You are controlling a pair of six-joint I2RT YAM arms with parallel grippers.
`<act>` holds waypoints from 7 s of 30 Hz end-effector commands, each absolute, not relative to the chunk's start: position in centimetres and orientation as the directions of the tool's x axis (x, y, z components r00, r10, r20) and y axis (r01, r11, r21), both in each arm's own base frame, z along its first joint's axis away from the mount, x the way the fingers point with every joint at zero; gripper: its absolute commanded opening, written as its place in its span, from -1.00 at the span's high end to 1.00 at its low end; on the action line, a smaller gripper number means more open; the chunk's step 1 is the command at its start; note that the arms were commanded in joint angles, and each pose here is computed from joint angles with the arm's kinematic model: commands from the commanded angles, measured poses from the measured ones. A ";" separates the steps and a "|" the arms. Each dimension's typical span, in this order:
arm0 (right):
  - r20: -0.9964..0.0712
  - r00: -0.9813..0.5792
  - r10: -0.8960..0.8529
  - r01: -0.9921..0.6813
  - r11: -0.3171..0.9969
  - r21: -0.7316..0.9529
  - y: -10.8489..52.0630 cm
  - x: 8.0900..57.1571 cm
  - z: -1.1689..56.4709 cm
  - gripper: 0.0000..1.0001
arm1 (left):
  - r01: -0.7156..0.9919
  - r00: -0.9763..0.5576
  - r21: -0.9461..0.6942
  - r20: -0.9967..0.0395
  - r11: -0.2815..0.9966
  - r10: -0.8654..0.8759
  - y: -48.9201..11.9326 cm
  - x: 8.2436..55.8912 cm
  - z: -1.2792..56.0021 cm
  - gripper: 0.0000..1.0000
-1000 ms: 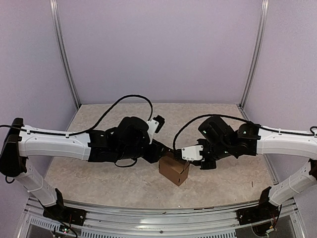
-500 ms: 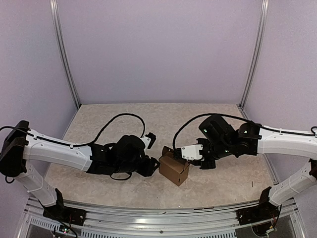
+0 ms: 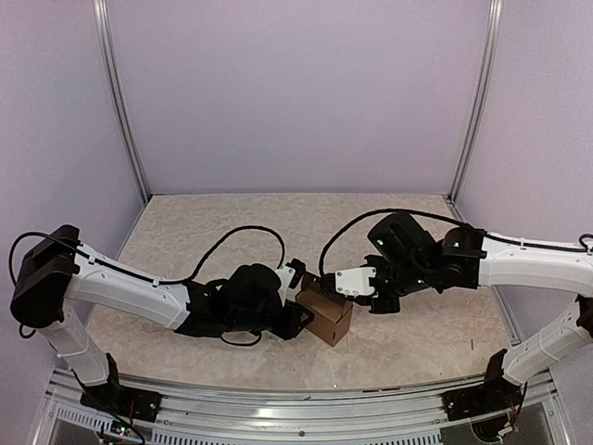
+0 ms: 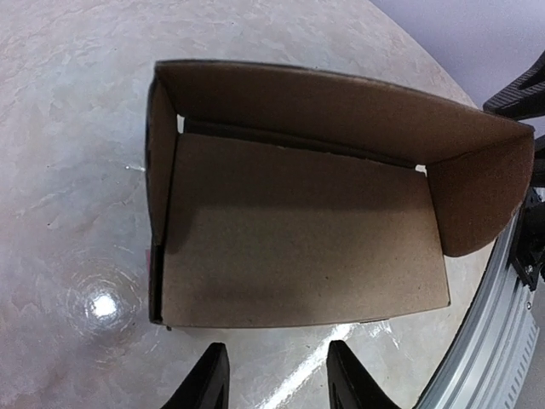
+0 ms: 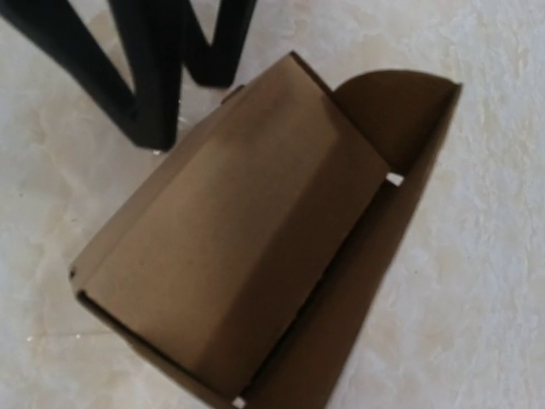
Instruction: Fold the paper box
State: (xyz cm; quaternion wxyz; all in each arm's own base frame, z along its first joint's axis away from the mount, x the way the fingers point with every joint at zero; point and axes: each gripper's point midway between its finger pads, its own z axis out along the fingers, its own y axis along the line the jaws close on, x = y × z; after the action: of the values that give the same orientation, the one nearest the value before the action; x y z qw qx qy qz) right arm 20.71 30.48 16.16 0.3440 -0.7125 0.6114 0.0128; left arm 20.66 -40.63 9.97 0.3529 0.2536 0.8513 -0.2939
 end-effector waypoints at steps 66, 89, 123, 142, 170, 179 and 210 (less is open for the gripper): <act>-0.627 0.131 -0.768 -0.955 0.073 -0.288 27.4 19.9 17.7 0.45 | 0.678 0.621 0.729 -0.503 -0.091 0.601 -45.1 22.8 17.9 0.19; -0.748 0.054 -0.661 -0.989 0.065 -0.129 27.3 19.2 18.4 0.33 | 0.677 0.634 0.714 -0.441 -0.180 0.635 -46.4 23.4 16.2 0.31; -0.760 0.017 -0.650 -0.997 0.045 -0.061 30.2 21.3 14.2 0.23 | 0.687 0.621 0.701 -0.428 -0.192 0.657 -46.0 22.3 15.0 0.83; -0.721 0.004 -0.693 -0.996 0.065 -0.068 29.9 21.7 12.4 0.25 | 0.700 0.622 0.678 -0.427 -0.223 0.656 -45.8 20.7 13.8 0.95; -0.700 -0.006 -0.715 -0.999 0.031 -0.022 30.4 21.2 10.9 0.26 | 0.682 0.636 0.701 -0.428 -0.209 0.642 -46.5 19.9 13.3 0.75; -0.707 -0.010 -0.707 -0.999 0.034 -0.021 30.4 21.1 11.2 0.28 | 0.672 0.654 0.702 -0.415 -0.234 0.632 -47.6 20.1 13.3 0.69; -0.722 -0.028 -0.691 -0.995 -0.051 0.087 31.0 19.1 10.9 0.15 | 0.649 0.653 0.727 -0.382 -0.224 0.654 -45.6 17.0 10.2 1.00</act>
State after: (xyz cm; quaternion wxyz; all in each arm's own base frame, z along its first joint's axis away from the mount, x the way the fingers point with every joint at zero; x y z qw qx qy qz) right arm 20.08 30.50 11.02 0.2586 -0.6474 0.6546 0.2925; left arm 19.53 -47.04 15.41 0.5294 0.7405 0.4137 0.0147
